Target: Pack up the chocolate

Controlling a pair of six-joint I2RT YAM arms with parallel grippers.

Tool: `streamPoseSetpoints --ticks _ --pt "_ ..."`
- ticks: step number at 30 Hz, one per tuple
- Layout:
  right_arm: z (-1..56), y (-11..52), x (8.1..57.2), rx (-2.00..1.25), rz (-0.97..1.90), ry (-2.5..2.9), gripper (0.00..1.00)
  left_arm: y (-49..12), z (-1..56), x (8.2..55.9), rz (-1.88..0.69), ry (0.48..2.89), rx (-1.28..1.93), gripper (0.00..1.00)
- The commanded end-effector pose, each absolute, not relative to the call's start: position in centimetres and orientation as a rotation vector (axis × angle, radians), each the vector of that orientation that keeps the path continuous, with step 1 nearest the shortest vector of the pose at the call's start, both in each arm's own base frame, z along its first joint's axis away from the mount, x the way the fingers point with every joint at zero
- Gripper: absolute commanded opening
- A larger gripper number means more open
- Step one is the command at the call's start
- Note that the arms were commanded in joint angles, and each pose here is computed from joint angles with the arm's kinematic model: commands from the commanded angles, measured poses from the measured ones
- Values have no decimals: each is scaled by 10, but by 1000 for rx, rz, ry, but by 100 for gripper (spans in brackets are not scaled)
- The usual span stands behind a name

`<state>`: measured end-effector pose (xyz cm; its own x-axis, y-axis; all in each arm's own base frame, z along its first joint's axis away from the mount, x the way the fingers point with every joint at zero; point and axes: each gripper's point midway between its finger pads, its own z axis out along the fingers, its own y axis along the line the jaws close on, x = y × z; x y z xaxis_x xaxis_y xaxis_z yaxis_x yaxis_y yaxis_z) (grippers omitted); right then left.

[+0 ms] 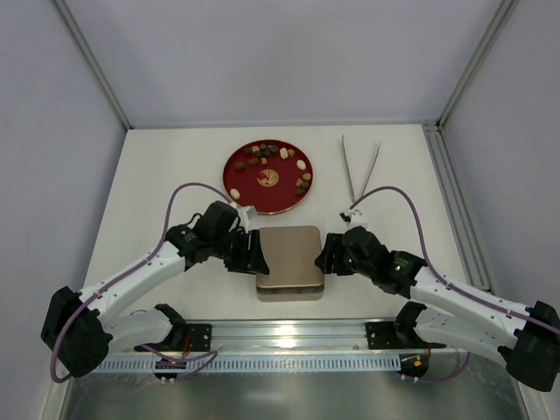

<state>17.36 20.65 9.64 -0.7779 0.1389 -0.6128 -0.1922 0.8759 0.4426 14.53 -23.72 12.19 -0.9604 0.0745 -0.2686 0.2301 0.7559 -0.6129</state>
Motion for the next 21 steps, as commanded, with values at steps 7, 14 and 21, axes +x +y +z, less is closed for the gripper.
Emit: streamPoseSetpoints --ticks 7,14,21 --pt "174 241 278 -232 659 2276 56 -251 131 112 -1025 2682 296 42" --pt "154 274 329 -389 686 2396 52 -265 122 92 -1083 2575 221 31" --pt "132 290 337 -469 699 2478 43 -287 103 74 -1069 2521 181 13"
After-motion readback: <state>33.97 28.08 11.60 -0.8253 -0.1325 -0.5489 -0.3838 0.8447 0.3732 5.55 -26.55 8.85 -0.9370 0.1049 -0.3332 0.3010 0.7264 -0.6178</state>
